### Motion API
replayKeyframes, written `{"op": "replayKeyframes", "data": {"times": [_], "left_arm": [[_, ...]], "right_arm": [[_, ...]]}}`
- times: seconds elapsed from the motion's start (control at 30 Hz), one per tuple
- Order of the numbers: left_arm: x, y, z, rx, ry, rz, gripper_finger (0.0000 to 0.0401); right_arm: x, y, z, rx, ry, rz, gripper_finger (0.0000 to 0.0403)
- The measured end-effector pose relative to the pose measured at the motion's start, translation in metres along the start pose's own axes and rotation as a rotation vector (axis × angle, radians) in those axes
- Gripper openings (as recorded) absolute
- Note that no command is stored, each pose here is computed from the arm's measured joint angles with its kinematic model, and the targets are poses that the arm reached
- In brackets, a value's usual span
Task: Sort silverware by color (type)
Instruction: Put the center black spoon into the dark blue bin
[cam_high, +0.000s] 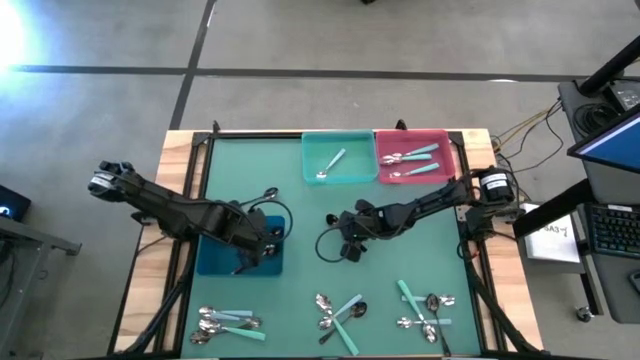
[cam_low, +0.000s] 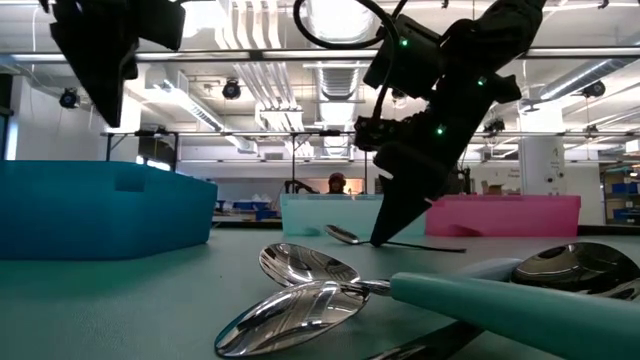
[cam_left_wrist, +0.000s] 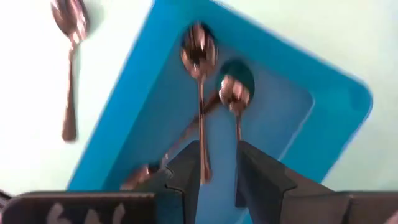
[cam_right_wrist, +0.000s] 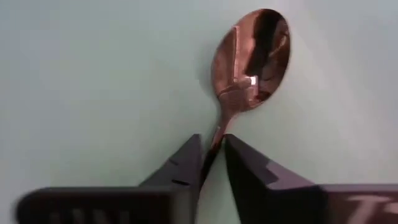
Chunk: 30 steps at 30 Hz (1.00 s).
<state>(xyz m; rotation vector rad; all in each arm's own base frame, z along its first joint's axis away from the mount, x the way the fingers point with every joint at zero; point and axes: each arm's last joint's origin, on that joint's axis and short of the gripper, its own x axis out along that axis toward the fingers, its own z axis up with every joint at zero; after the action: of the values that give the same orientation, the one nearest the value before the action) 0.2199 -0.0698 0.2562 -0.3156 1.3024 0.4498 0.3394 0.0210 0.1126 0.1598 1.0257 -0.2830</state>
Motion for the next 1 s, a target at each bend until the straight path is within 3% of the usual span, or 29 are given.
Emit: {"op": "replayKeyframes", "data": {"times": [0.1, 0.37, 0.67, 0.83, 1.0], "left_arm": [[0.0, -0.001, 0.005, -0.011, -0.089, 0.028, 0.0088], [-0.004, -0.013, 0.021, 0.003, -0.337, -0.011, 0.0088], [-0.008, -0.024, 0.037, 0.096, -0.594, -0.003, 0.0088], [-0.002, -0.03, 0.042, 0.086, -0.706, 0.002, 0.0088], [0.017, -0.04, 0.047, 0.109, -0.854, -0.062, 0.0088]], "right_arm": [[0.0, 0.0, 0.0, -0.026, -0.002, 0.006, 0.0015], [-0.023, -0.002, 0.008, -0.063, -0.046, 0.03, 0.0009], [-0.083, -0.006, 0.034, -0.141, -0.263, 0.069, 0.0009], [-0.123, -0.014, 0.044, -0.168, -0.411, -0.02, 0.0009], [-0.154, -0.022, 0.049, -0.176, -0.53, -0.078, 0.0009]]}}
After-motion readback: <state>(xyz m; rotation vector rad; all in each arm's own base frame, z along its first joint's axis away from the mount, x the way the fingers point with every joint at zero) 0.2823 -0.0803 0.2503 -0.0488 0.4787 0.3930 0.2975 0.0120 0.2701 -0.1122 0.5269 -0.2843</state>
